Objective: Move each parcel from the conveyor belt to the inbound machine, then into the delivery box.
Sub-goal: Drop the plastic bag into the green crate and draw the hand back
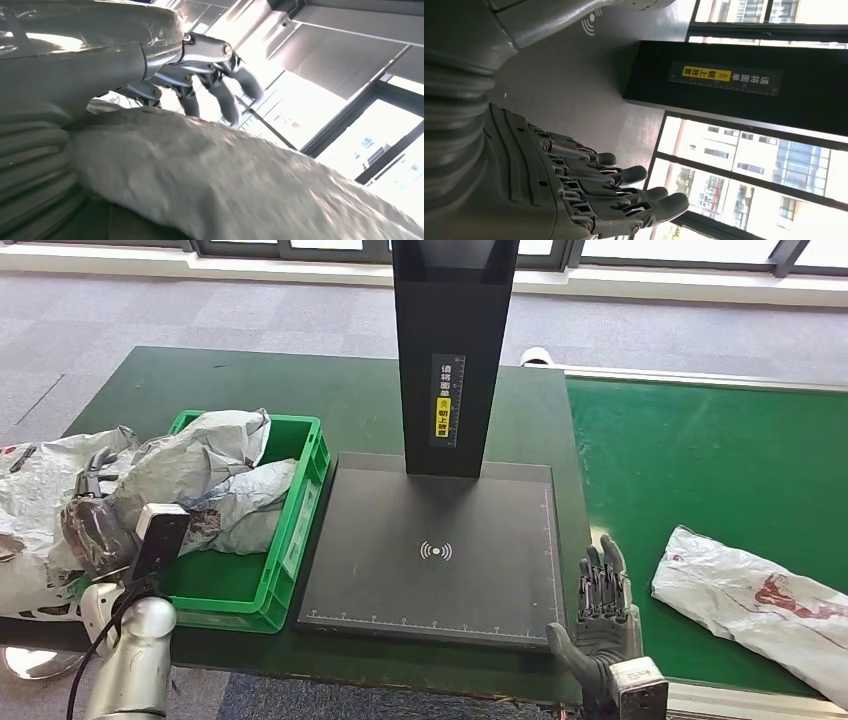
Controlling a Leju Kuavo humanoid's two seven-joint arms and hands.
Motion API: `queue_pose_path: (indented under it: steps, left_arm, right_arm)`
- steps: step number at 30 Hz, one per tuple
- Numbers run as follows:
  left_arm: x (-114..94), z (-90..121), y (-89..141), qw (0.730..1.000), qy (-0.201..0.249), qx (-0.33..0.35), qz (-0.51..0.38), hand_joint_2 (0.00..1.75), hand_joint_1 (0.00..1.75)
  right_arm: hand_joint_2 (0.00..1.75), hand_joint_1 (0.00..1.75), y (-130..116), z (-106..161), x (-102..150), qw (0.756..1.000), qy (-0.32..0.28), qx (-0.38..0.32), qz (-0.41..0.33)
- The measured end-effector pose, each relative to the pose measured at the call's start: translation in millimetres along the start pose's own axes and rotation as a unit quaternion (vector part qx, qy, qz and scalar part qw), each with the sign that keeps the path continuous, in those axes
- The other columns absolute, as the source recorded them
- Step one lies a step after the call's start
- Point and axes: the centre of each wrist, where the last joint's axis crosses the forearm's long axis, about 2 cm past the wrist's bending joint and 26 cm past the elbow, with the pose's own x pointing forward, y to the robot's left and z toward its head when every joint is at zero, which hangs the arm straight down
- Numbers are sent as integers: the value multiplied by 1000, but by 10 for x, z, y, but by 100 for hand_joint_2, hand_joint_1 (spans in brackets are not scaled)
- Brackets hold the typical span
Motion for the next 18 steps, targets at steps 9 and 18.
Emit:
queue_pose_path:
  steps: [9,18]
  left_arm:
    - [279,280,146,992,31,-41,115,0,0]
    - [511,335,70,975,45,-96,196,0,0]
  right_arm:
    - [175,0,-9,-25,-6,1000,-3,1,5]
    - [175,0,-58,-28,-10,1000,-3,-12,18]
